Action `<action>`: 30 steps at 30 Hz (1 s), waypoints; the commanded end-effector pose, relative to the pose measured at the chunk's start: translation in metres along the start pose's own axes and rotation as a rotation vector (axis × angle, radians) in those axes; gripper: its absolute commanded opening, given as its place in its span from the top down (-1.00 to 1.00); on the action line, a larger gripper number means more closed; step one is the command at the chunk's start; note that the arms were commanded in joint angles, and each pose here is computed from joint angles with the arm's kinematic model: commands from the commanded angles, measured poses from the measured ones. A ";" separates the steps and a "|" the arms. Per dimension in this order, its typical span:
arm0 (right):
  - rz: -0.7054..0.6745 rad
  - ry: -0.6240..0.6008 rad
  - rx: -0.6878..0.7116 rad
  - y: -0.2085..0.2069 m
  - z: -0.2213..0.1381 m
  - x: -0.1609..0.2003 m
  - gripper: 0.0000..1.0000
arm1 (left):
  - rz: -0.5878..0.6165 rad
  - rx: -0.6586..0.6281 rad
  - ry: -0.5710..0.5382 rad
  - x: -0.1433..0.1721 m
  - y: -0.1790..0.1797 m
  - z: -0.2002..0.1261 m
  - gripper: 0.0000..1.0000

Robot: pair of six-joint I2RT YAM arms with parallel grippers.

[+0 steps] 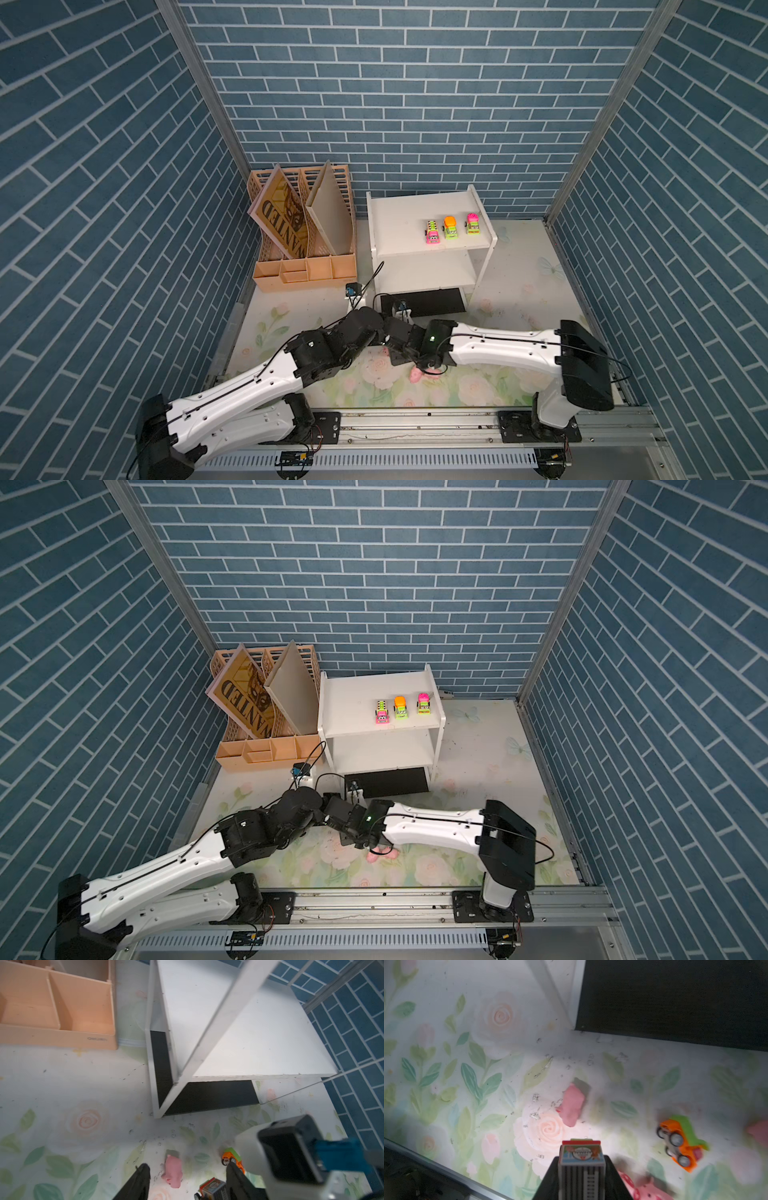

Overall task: Organize plastic toys on shelves
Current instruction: Place the plastic toy at the center of the board.

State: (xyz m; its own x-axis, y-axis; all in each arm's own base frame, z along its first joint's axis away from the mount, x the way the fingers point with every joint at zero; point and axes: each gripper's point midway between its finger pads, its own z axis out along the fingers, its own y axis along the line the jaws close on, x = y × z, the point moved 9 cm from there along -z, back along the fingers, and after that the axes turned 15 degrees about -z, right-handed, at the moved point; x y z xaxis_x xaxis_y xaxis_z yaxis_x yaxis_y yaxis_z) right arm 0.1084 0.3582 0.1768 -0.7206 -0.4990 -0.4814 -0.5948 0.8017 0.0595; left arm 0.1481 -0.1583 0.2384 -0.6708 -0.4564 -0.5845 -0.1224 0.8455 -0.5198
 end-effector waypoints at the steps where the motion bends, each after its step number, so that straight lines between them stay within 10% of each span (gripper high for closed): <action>1: -0.033 0.047 -0.014 0.019 0.019 0.008 0.51 | -0.016 -0.112 -0.015 0.007 0.029 -0.001 -0.24; 30: 0.107 0.007 -0.093 0.005 0.019 0.023 0.14 | -0.027 -0.153 0.019 0.016 0.032 0.011 -0.28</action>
State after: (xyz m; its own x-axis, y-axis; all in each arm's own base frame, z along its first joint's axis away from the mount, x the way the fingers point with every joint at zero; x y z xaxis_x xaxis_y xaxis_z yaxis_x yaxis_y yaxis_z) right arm 0.0934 0.3553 0.1235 -0.7900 -0.4587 -0.4068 -0.5437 0.8308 0.1191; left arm 0.1381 -0.1375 0.1962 -0.6894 -0.4702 -0.5510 -0.2607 0.8708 -0.4169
